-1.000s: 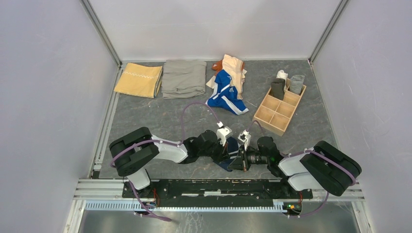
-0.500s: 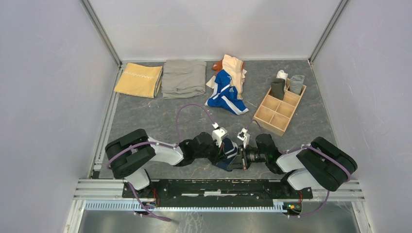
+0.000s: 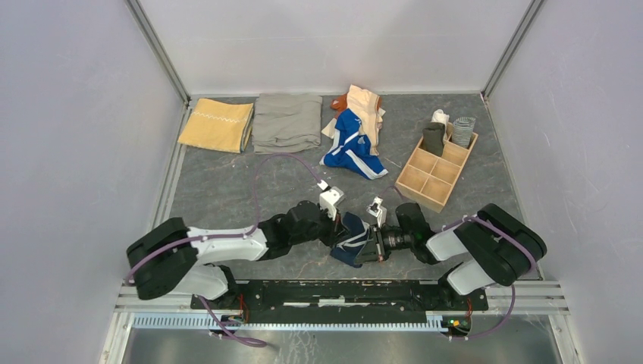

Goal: Roll the underwear
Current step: Roll the underwear to the center of the board.

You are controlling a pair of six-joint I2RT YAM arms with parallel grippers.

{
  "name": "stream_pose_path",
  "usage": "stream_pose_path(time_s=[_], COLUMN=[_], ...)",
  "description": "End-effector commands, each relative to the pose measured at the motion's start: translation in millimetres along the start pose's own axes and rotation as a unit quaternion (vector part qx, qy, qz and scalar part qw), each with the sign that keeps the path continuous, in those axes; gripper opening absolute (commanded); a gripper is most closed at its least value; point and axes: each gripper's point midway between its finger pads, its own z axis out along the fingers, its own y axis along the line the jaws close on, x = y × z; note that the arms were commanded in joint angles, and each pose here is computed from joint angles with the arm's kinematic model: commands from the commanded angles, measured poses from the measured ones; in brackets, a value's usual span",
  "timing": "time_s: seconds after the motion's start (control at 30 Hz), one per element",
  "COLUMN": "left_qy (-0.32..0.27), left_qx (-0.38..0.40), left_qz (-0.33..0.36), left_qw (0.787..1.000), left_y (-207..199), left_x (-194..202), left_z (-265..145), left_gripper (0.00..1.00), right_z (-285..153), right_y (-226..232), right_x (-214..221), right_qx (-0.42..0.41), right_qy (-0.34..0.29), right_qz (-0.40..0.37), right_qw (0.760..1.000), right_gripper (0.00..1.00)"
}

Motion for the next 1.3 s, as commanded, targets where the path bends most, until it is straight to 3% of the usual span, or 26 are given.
stream_pose_path(time_s=[0.0, 0.33, 0.73, 1.13, 1.27], left_qy=[-0.042, -0.009, -0.012, 0.000, 0.016], left_qx=[0.000, 0.042, 0.041, -0.040, -0.050], left_qz=[0.005, 0.021, 0.003, -0.011, -0.014], left_qw=[0.999, 0.999, 0.999, 0.999, 0.999], left_y=[-7, -32, -28, 7, 13], left_x=[-27, 24, 34, 54, 67], left_z=[-20, -24, -12, -4, -1], left_gripper=[0.02, 0.02, 0.02, 0.02, 0.02], right_z=[-7, -8, -11, -12, -12], right_y=[-38, -47, -51, -51, -51], right_x=[36, 33, 35, 34, 30], right_qx=[0.089, 0.104, 0.106, 0.107, 0.110], right_qy=[0.050, 0.061, 0.064, 0.065, 0.064], right_qz=[0.064, 0.077, 0.083, 0.079, 0.070], right_qw=[0.993, 0.990, 0.989, 0.989, 0.989], right_gripper=[0.00, 0.00, 0.00, 0.00, 0.06])
